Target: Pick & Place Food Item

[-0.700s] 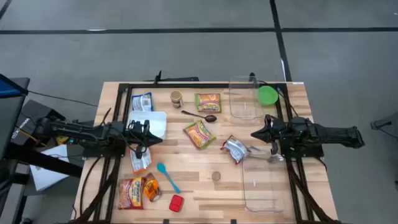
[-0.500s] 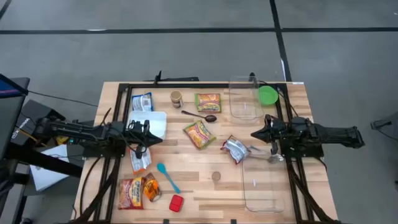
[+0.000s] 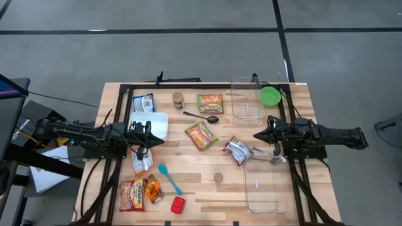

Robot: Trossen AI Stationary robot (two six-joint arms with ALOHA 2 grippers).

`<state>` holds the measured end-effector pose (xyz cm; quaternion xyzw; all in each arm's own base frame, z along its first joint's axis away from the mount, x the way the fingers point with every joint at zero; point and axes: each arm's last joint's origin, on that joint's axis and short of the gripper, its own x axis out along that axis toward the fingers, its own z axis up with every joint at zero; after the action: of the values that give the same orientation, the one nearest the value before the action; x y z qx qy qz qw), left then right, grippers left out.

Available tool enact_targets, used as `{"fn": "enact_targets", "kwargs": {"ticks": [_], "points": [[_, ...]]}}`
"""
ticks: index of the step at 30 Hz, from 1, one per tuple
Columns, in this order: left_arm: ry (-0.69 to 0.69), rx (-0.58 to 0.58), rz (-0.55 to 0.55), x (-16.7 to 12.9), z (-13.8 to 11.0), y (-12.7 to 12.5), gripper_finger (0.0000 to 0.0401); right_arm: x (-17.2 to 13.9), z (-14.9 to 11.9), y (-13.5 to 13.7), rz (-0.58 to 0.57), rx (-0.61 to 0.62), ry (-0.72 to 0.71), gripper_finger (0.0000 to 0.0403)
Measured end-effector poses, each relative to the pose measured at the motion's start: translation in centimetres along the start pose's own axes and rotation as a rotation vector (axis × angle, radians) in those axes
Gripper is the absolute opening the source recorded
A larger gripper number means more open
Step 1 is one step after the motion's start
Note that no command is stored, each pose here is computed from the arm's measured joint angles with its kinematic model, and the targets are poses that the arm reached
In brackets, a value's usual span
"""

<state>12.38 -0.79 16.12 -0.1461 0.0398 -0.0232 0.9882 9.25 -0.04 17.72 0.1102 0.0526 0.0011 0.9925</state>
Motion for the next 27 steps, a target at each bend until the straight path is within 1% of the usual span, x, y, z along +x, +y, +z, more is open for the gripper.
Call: {"fn": "enact_targets", "kwargs": {"ticks": [17,18,20,23,25,27], "points": [[0.000,0.000,0.000,0.0,0.0,0.0,0.0000,0.0,0.0,0.0,0.000,0.000,0.000,0.0000],[-0.011,0.001,-0.003,0.0,0.1,0.0,0.0000,0.0,0.0,0.0,0.000,0.000,0.000,0.0000],[-0.083,-0.013,-0.021,0.0,0.8,-0.2,0.0000,0.0,0.0,0.0,0.000,0.000,0.000,0.0000],[-0.201,-0.180,-0.103,-0.1,2.0,-0.6,0.0000,0.0,0.0,0.0,0.000,0.000,0.000,0.0000],[-0.332,-0.300,-0.076,-0.3,3.1,-0.6,0.0000,0.0,0.0,0.0,0.000,0.000,0.001,0.0000],[-0.516,-0.439,-0.022,-0.8,4.3,-0.4,0.0000,0.0,0.0,0.0,-0.001,0.000,0.001,0.0000]]}}
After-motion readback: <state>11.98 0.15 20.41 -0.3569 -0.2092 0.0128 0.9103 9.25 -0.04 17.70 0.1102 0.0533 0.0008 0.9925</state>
